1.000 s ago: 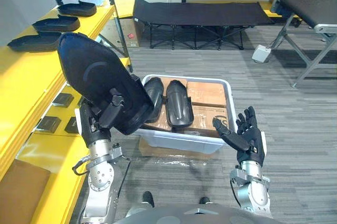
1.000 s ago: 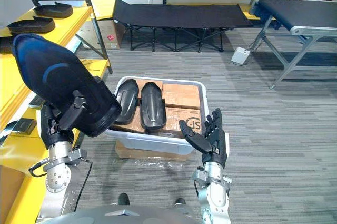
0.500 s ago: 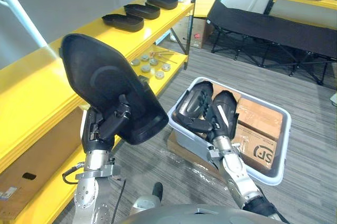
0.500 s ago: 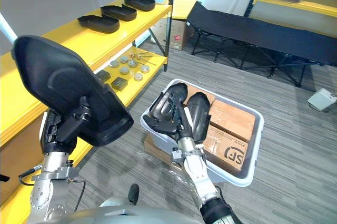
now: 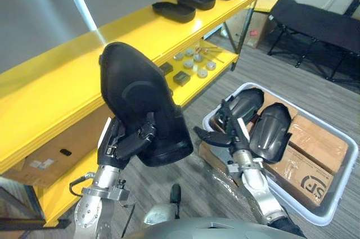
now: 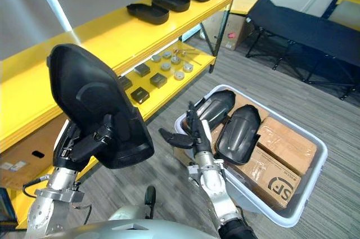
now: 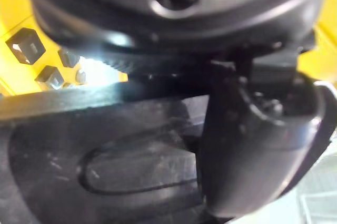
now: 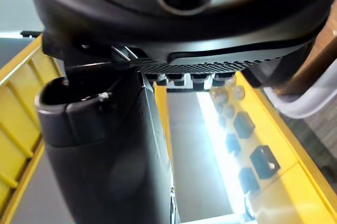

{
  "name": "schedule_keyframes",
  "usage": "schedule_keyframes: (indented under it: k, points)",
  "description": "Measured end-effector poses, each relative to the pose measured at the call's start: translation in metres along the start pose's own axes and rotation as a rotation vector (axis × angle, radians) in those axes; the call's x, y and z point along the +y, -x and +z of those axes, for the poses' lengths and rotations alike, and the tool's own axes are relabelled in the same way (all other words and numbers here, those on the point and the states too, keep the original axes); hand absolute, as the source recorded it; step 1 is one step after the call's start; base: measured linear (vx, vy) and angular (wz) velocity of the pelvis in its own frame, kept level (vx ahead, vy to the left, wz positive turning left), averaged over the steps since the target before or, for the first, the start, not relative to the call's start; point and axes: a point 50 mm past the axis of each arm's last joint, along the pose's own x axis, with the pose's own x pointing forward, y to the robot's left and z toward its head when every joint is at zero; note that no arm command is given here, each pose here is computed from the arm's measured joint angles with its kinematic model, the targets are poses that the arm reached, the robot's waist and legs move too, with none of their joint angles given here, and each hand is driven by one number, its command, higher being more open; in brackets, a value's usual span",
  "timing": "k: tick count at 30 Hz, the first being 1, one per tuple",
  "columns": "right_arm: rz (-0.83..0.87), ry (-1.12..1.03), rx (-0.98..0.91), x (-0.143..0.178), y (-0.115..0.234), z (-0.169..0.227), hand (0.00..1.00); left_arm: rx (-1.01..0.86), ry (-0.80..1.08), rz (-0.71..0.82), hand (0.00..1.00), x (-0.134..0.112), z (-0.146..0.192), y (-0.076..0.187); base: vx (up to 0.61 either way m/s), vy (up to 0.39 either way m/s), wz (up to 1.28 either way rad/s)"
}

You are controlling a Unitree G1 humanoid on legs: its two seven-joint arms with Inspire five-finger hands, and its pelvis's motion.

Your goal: Walk over and take three plastic housings, then place them on the shelf

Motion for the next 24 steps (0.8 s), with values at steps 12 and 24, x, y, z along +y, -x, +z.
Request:
schedule_keyframes:
  k: [12,24]
  points:
    - [0.05,0.023,-0.042,-0.005,-0.003,0.008,1.0,0.085,0.079,-0.01,0.0,-0.012,-0.017,0.0,-0.02,-0.036,-0.02]
    - [-0.096,0.003,-0.042,-0.036,0.016,0.006,1.0,0.217,0.132,-0.073,0.0,-0.027,-0.05,-0.003,-0.06,-0.002,0.33]
